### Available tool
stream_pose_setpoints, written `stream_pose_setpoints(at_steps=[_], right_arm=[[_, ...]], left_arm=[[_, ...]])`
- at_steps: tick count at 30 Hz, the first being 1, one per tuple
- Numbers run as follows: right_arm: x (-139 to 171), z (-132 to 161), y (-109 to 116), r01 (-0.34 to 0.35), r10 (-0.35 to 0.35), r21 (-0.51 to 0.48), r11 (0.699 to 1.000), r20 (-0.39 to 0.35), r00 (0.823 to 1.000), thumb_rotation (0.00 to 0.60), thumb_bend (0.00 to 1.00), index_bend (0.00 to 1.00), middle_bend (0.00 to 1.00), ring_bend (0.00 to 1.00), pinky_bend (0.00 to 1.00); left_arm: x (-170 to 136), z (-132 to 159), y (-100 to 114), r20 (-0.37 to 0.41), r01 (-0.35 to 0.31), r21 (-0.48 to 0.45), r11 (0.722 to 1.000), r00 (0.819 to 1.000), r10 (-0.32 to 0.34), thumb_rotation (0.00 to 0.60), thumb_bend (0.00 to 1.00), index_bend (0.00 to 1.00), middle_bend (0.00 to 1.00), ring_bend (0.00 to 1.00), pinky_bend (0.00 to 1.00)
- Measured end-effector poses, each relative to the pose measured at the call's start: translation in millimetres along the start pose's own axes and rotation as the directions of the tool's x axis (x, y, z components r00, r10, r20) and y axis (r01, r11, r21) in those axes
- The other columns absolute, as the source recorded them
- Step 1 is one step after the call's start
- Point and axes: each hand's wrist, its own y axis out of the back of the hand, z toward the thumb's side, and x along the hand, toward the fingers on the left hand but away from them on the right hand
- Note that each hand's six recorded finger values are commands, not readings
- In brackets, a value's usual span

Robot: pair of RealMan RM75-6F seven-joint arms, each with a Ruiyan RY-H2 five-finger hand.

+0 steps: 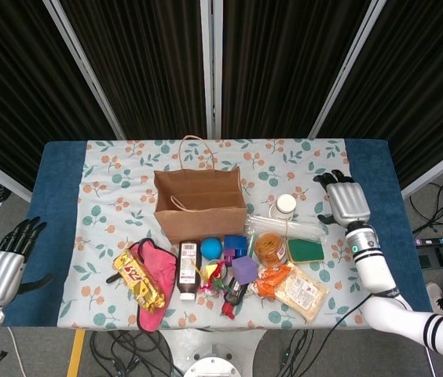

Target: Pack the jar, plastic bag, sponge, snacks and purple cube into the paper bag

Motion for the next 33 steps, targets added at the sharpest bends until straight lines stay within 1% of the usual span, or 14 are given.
stream_pose_setpoints(at_steps=[5,9,12,19,23,26,33], right_arm=[[-4.7,14.2,-5.8,-0.039,0.041,0.054,0.998,-0.047,0.998,0.600,0.06,0.23,0.20,0.11,0.25],[-10.7,23.0,-10.4,-0.043,0.051,0.102,0.994,-0.077,0.996,0.600,0.06,0.23,0.19,0.09,0.25],[-15.4,31.8,-17.7,-0.057,0.071,0.134,0.989,-0.104,0.992,0.600,0.06,0.23,0.19,0.09,0.25],[-25.5,45.7,-29.1,-0.068,0.088,0.146,0.987,-0.134,0.987,0.600,0.06,0.23,0.19,0.09,0.25],[-31.1,54.1,-28.2,-0.052,0.076,0.153,0.987,-0.156,0.985,0.600,0.06,0.23,0.19,0.09,0.25],[-35.4,58.8,-29.4,-0.054,0.078,0.149,0.987,-0.165,0.983,0.600,0.06,0.23,0.19,0.09,0.25],[-41.2,62.6,-40.9,-0.076,0.103,0.165,0.983,-0.164,0.981,0.600,0.07,0.22,0.23,0.11,0.27]], left_arm=[[-0.8,-2.3,1.0,-0.006,-0.006,-0.002,1.000,1.000,0.006,0.600,0.10,0.10,0.16,0.06,0.20],[-1.4,-3.2,1.4,-0.010,-0.013,-0.001,1.000,1.000,0.013,0.600,0.10,0.10,0.16,0.06,0.20],[-1.3,-4.0,1.5,-0.012,-0.018,0.000,1.000,1.000,0.018,0.600,0.10,0.10,0.16,0.06,0.20],[0.1,-6.4,3.0,-0.014,-0.019,0.003,1.000,1.000,0.019,0.600,0.10,0.10,0.16,0.06,0.20],[0.9,-7.5,4.1,-0.015,-0.018,0.006,1.000,1.000,0.018,0.600,0.10,0.10,0.16,0.06,0.20],[0.5,-8.2,4.4,-0.018,-0.018,0.006,1.000,1.000,0.018,0.600,0.10,0.10,0.16,0.06,0.20],[-1.3,-10.4,3.6,-0.026,-0.014,0.003,1.000,1.000,0.014,0.600,0.10,0.10,0.16,0.06,0.20]])
